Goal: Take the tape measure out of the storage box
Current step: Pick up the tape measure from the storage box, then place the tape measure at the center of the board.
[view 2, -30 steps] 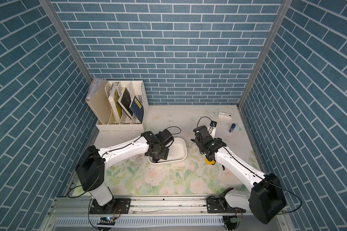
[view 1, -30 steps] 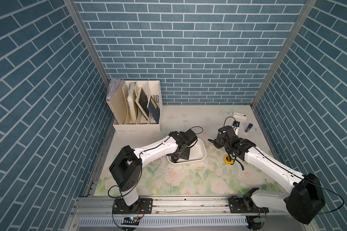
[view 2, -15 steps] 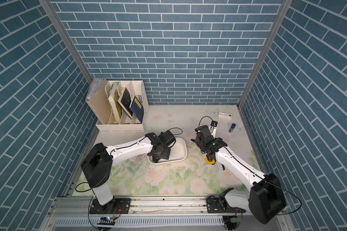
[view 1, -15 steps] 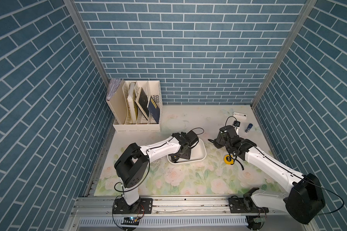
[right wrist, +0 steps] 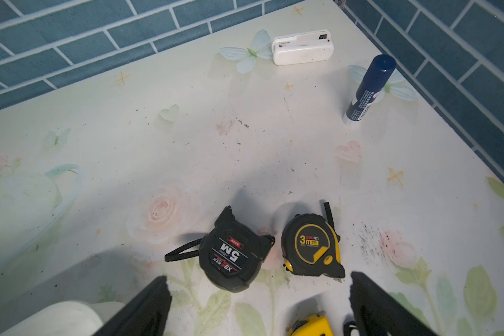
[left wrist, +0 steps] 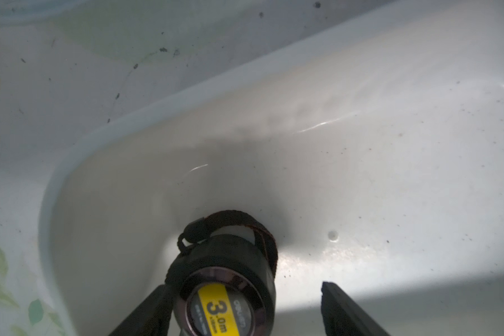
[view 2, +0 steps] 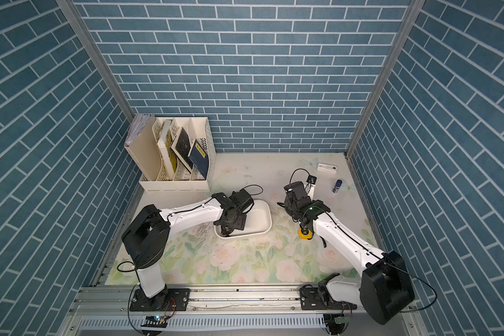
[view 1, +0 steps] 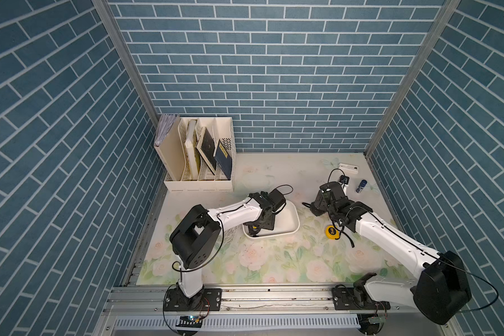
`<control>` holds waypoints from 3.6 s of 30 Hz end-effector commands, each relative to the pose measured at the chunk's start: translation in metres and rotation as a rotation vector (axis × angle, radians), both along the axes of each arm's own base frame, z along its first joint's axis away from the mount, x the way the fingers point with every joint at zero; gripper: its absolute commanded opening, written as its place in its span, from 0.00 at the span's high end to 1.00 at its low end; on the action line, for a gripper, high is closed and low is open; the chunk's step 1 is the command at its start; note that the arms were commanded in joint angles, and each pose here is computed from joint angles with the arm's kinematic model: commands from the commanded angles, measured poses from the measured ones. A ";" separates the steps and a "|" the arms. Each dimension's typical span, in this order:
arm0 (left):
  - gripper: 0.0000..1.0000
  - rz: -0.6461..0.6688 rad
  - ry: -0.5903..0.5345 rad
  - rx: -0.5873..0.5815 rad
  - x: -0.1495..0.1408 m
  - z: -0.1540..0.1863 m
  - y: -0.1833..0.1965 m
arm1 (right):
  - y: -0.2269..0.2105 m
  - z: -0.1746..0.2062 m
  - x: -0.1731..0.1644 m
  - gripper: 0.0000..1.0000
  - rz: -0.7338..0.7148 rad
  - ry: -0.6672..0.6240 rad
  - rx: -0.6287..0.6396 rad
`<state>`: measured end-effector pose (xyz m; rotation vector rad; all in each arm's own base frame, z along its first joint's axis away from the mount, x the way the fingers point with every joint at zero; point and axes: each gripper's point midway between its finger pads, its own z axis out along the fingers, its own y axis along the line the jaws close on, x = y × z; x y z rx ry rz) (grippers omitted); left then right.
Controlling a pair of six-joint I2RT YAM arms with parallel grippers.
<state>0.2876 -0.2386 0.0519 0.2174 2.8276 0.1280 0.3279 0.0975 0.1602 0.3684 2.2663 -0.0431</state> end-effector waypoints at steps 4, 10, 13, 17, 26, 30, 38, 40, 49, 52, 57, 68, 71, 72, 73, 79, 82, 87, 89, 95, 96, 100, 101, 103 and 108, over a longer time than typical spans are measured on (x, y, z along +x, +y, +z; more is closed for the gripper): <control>0.15 0.018 -0.002 0.013 0.004 -0.004 0.014 | -0.001 -0.003 0.002 0.02 0.010 0.011 -0.024; 0.16 0.006 0.023 0.003 0.002 -0.014 0.011 | -0.002 -0.003 0.002 0.02 0.007 0.012 -0.027; 0.17 -0.001 0.033 -0.005 0.002 -0.018 0.008 | -0.002 -0.004 0.002 0.02 0.006 0.014 -0.028; 0.18 -0.010 0.048 -0.006 0.001 -0.023 0.006 | -0.003 -0.003 0.003 0.02 0.002 0.013 -0.028; 0.25 -0.039 0.060 -0.051 0.004 -0.021 -0.008 | -0.006 -0.003 0.003 0.02 -0.005 0.011 -0.026; 0.25 -0.041 0.056 -0.047 0.006 -0.015 -0.009 | -0.006 -0.003 0.002 0.02 -0.005 0.010 -0.023; 0.24 -0.039 0.095 -0.053 -0.006 -0.016 -0.007 | -0.007 0.000 0.003 0.02 -0.008 0.001 -0.024; 0.24 -0.041 0.106 -0.052 -0.010 -0.018 -0.008 | -0.006 0.000 0.003 0.02 -0.007 0.000 -0.023; 0.26 -0.043 0.125 -0.045 -0.019 -0.018 -0.011 | -0.006 -0.001 0.005 0.02 -0.008 0.000 -0.021; 0.33 -0.041 0.131 -0.038 -0.021 -0.020 -0.010 | -0.005 -0.002 0.005 0.02 -0.006 0.002 -0.022; 0.46 -0.042 0.142 -0.029 -0.022 -0.029 -0.009 | -0.007 -0.001 0.005 0.02 -0.008 -0.001 -0.023; 0.92 -0.071 0.081 -0.029 0.003 -0.015 -0.025 | -0.005 -0.001 0.006 0.02 0.004 -0.008 -0.011; 1.00 -0.075 0.046 -0.038 0.013 0.001 -0.031 | 0.000 -0.003 0.008 0.02 0.027 -0.006 0.002; 1.00 -0.076 0.038 -0.043 0.015 0.006 -0.032 | 0.001 -0.004 0.008 0.02 0.035 -0.005 0.004; 1.00 -0.078 0.031 -0.055 0.017 0.012 -0.035 | 0.002 -0.006 0.008 0.02 0.043 -0.004 0.007; 1.00 -0.086 -0.022 -0.145 0.025 0.053 -0.050 | 0.007 -0.007 0.006 0.02 0.079 -0.013 0.035; 1.00 -0.084 -0.050 -0.203 0.031 0.075 -0.057 | 0.014 -0.007 0.003 0.02 0.120 -0.033 0.072; 1.00 -0.064 -0.094 -0.324 0.048 0.102 -0.070 | 0.025 -0.003 -0.010 0.02 0.198 -0.093 0.175; 1.00 -0.059 -0.116 -0.380 0.055 0.112 -0.077 | 0.034 0.007 -0.017 0.02 0.255 -0.153 0.244; 1.00 -0.064 -0.144 -0.516 0.066 0.129 -0.104 | 0.061 0.030 -0.034 0.03 0.427 -0.288 0.417; 1.00 -0.068 -0.146 -0.541 0.067 0.132 -0.109 | 0.067 0.031 -0.035 0.03 0.455 -0.292 0.438; 1.00 -0.077 -0.168 -0.623 0.071 0.146 -0.122 | 0.088 0.036 -0.040 0.03 0.558 -0.335 0.537; 1.00 -0.078 -0.171 -0.634 0.072 0.149 -0.124 | 0.092 0.038 -0.041 0.03 0.581 -0.346 0.554; 1.00 -0.076 -0.182 -0.651 0.073 0.153 -0.126 | 0.098 0.042 -0.043 0.03 0.619 -0.365 0.583; 1.00 -0.076 -0.214 -0.700 0.078 0.167 -0.133 | 0.110 0.048 -0.050 0.04 0.691 -0.390 0.638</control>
